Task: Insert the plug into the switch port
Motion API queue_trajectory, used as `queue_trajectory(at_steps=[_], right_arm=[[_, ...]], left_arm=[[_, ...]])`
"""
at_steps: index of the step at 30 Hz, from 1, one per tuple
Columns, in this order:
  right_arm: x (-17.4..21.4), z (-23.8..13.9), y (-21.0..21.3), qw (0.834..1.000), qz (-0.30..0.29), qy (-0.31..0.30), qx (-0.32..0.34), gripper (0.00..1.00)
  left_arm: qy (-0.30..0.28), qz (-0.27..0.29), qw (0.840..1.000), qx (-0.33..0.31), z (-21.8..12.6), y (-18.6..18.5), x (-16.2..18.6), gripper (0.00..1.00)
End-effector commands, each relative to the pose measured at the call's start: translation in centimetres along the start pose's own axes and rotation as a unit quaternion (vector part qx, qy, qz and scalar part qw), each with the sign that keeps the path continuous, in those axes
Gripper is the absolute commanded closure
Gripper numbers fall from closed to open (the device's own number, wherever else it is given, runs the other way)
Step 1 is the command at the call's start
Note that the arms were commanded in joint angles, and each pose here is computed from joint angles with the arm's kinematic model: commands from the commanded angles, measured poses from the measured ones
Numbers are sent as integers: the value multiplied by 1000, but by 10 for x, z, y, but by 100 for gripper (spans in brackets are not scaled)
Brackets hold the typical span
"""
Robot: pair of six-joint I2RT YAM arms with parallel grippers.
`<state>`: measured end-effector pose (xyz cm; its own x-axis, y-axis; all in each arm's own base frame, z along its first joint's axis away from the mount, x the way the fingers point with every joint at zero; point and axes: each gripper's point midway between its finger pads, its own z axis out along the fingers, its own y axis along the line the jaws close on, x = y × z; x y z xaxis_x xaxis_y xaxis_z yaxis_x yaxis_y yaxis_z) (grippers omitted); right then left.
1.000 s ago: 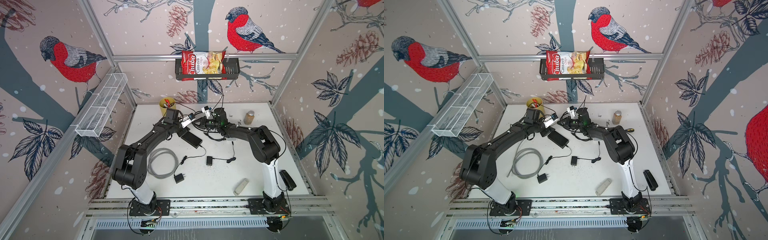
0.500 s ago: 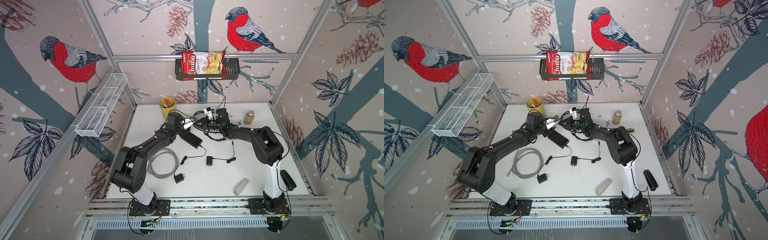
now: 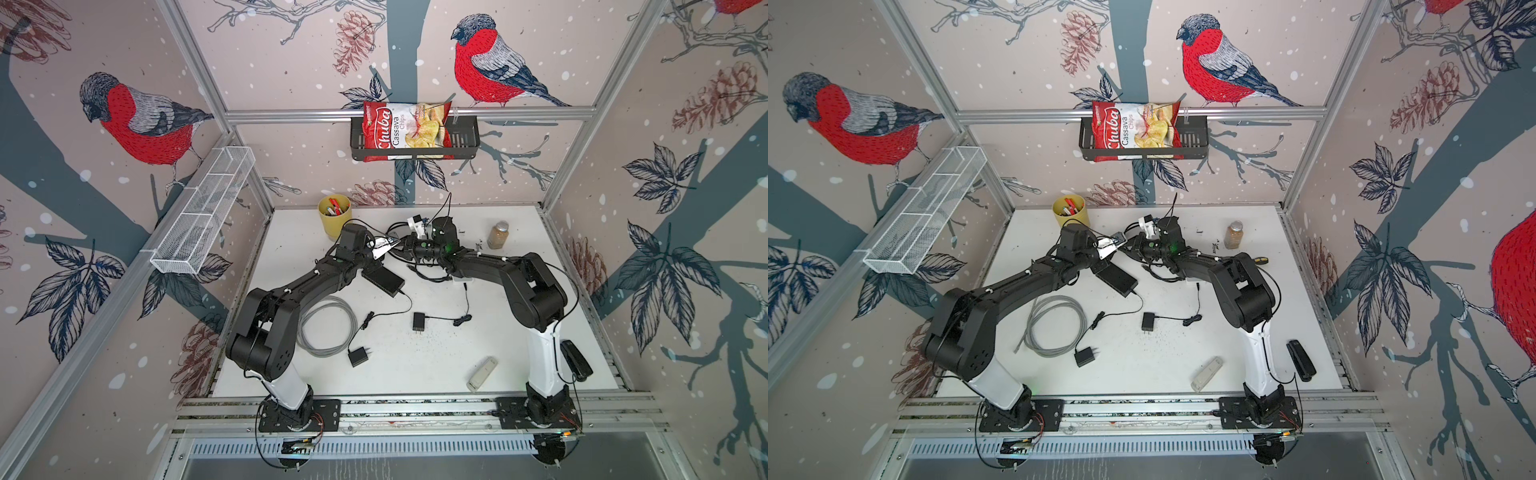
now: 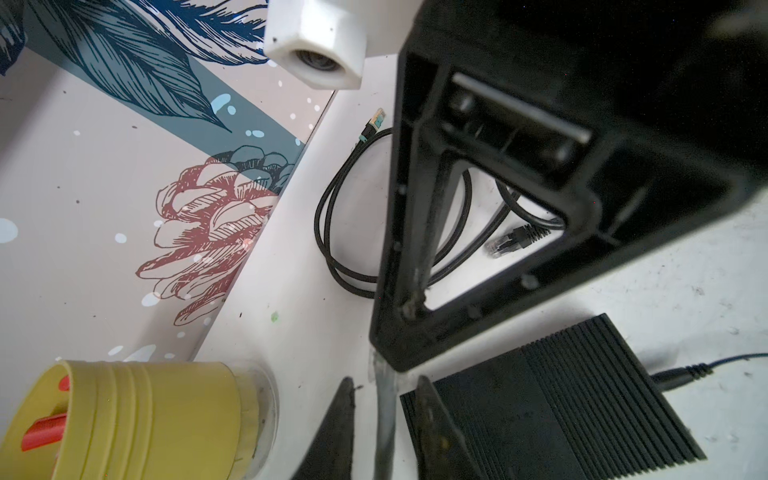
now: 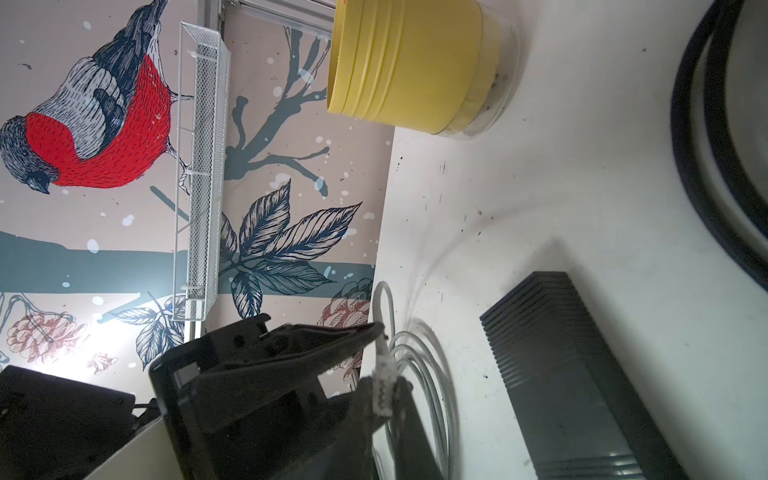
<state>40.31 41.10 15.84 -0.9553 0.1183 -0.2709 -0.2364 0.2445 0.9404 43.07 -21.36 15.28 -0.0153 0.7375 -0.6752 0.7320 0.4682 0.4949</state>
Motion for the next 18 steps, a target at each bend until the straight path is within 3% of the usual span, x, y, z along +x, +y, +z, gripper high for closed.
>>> queue_trajectory(at_steps=[1, 14, 18], right_arm=[[-2, 1, 12, 1000, -10, -1, -16, 90], [-1, 5, 12, 1000, -6, 5, -18, 89], [-3, 1, 12, 1000, -13, 4, -14, 73]], left_arm=[[-12, 11, 1000, -9, 1, 5, -6, 79], [-9, 11, 1000, 5, 5, 1, -6, 99], [6, -5, 1000, 7, 4, 2, -2, 100]])
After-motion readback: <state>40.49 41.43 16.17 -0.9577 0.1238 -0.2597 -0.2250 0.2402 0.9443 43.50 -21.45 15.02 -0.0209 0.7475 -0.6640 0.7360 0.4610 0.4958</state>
